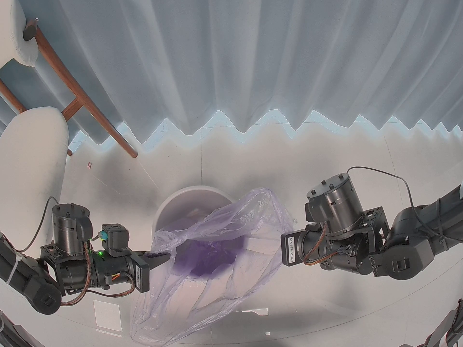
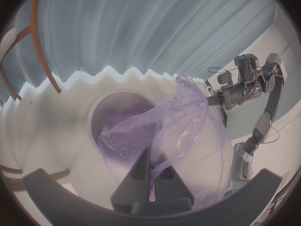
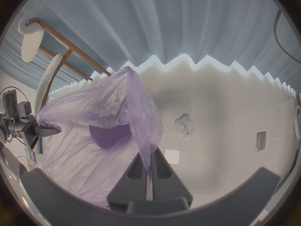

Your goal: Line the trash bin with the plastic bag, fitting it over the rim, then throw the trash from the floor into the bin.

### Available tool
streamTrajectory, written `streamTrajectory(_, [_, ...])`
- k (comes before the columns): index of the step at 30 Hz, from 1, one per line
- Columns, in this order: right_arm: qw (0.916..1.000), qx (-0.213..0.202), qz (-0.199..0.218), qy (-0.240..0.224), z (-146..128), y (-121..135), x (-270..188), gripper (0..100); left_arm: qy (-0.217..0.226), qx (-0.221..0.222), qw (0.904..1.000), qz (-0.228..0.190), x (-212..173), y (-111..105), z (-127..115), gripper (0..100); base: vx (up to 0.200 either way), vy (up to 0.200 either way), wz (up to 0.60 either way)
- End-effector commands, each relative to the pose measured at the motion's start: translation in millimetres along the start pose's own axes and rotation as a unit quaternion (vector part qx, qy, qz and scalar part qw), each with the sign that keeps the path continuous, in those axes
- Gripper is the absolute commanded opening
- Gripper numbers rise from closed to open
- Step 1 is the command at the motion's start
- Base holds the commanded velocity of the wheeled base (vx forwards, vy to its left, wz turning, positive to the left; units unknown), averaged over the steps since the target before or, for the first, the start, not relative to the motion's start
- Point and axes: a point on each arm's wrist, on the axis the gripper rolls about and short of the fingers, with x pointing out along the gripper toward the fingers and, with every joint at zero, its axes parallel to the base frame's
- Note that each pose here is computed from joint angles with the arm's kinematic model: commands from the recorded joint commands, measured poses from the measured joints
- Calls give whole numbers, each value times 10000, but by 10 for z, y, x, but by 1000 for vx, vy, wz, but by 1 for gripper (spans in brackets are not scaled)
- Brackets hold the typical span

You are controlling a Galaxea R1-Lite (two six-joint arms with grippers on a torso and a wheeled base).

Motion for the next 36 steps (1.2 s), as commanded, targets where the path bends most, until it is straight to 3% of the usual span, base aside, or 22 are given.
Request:
streamTrajectory(1, [10000, 10, 48, -13, -3, 2, -8, 0, -85, -151, 9998, -26, -59, -25, 24, 0, 0, 0, 0])
streamTrajectory(10, [10000, 7, 81, 34, -12, 12, 45, 0, -14, -274, 9994, 210, -70, -4, -36, 0, 0, 0, 0])
streamTrajectory(13, [10000, 11, 86, 20, 1, 23, 60, 0, -125, -271, 9985, 463, -65, 23, 14, 0, 0, 0, 0])
streamTrajectory(22, [9991, 218, 252, -255, 118, 86, 188, 0, -565, -213, 9962, 630, 132, 169, 355, 0, 0, 0, 0])
streamTrajectory(36, [9966, 475, 233, -638, 589, 102, 610, 0, -723, -318, 9905, 1122, 480, 543, 543, 0, 0, 0, 0])
